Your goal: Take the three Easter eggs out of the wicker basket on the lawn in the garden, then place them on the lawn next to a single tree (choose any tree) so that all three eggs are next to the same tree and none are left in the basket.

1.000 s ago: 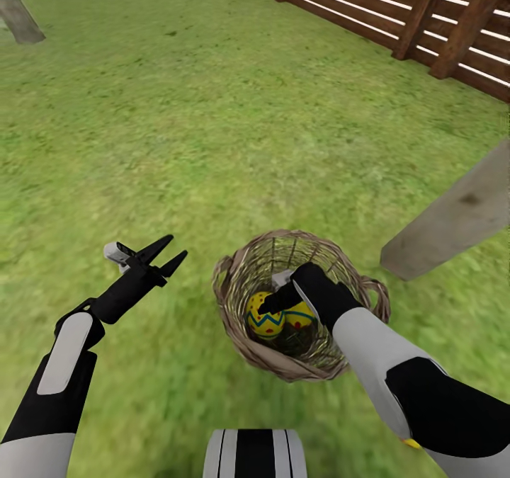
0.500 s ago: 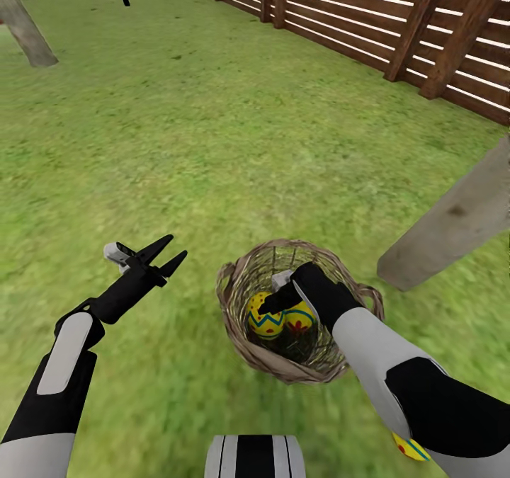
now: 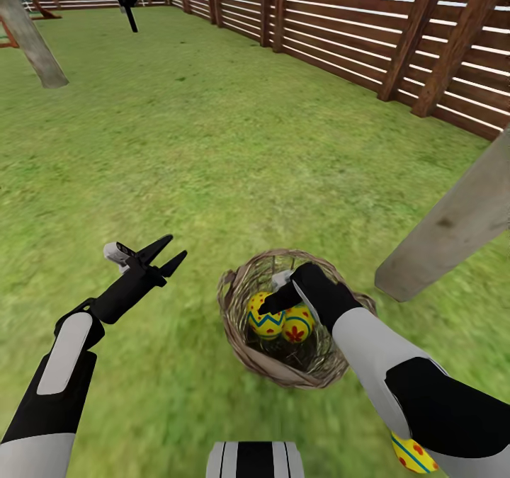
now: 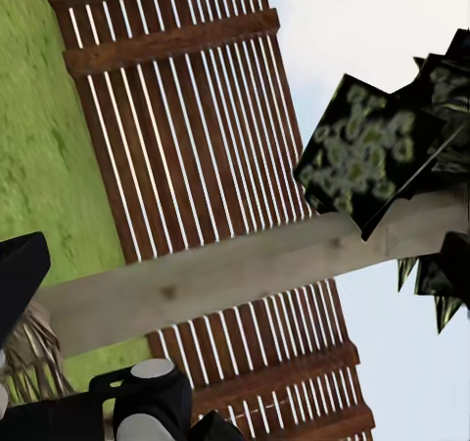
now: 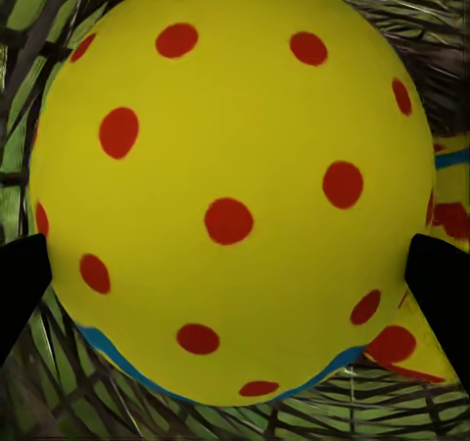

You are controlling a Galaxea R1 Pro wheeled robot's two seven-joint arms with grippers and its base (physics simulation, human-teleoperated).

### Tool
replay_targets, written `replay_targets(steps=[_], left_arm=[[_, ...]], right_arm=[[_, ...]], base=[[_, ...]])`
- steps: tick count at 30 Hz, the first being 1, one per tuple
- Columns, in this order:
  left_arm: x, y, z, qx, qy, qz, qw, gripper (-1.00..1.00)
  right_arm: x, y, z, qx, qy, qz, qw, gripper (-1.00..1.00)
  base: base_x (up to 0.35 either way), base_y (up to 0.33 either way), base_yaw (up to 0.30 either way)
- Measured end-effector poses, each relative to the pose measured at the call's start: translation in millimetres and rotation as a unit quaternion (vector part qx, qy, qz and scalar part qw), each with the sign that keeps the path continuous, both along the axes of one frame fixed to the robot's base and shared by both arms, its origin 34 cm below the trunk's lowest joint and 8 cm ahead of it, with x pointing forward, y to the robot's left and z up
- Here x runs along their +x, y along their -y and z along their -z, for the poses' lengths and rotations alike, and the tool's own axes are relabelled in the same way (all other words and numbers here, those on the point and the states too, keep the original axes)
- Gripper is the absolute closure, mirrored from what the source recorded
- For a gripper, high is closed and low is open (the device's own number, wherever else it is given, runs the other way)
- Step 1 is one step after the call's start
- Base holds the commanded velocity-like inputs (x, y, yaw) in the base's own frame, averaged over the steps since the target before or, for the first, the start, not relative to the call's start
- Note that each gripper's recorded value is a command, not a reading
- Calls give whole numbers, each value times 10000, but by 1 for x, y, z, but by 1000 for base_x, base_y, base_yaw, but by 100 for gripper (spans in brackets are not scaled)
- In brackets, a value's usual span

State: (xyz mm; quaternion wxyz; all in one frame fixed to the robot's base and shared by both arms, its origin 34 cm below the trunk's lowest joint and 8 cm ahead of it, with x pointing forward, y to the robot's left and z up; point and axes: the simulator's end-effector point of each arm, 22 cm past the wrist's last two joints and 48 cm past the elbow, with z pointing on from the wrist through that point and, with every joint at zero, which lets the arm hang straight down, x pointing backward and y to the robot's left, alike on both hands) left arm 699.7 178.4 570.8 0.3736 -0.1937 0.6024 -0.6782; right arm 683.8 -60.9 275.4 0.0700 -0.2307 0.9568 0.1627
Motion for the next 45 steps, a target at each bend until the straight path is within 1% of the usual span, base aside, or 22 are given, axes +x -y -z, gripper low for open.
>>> replay_targets(steps=[19, 38, 41, 43, 45], left_arm=[[-7, 0, -50, 0, 388, -2, 9992, -100], [-18, 0, -99, -1, 775, -2, 9970, -100], [-19, 0, -100, 2, 789, -9, 9969, -100], [-19, -1, -102, -31, 799, -3, 9968, -100], [-20, -2, -102, -114, 786, -10, 9968, -100]], right_arm=[[15, -2, -50, 28, 388, -16, 9992, 100], [27, -3, -101, 42, 768, -7, 9970, 100], [27, -3, -103, 40, 790, -9, 9969, 100], [27, -2, -103, 45, 785, -2, 9969, 100], [27, -2, -103, 45, 783, 0, 9969, 100]], base=[[0, 0, 0], [0, 0, 0], [0, 0, 0], [-72, 0, 0], [-276, 0, 0]])
